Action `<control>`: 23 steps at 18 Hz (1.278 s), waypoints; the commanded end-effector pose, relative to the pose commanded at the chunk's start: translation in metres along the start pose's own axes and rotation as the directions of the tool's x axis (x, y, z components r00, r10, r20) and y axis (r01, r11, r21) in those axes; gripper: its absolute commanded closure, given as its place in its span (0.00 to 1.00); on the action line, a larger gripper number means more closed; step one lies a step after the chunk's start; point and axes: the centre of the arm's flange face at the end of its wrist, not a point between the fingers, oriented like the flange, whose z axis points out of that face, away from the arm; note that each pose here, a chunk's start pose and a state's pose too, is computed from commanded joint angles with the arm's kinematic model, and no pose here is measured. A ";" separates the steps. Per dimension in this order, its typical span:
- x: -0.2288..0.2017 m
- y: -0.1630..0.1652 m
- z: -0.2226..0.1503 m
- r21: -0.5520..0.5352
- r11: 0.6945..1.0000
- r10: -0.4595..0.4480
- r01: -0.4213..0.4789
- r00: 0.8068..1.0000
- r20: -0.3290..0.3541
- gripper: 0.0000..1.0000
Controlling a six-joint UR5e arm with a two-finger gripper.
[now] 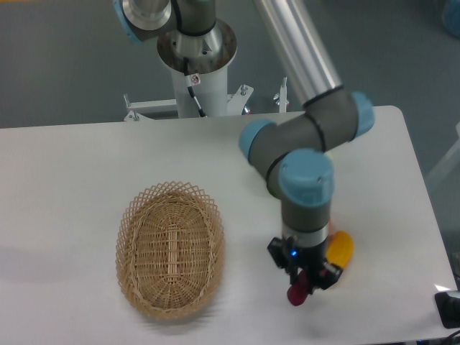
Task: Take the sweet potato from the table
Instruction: 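Lift the held sweet potato up and back toward the table edge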
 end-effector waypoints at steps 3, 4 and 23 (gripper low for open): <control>-0.016 0.038 -0.031 0.012 0.999 0.036 -0.035 0.998 -0.046 0.66; -0.022 0.052 -0.039 0.015 0.999 0.049 -0.049 0.997 -0.063 0.66; -0.060 0.169 -0.079 -0.013 0.982 0.185 -0.188 0.975 -0.121 0.66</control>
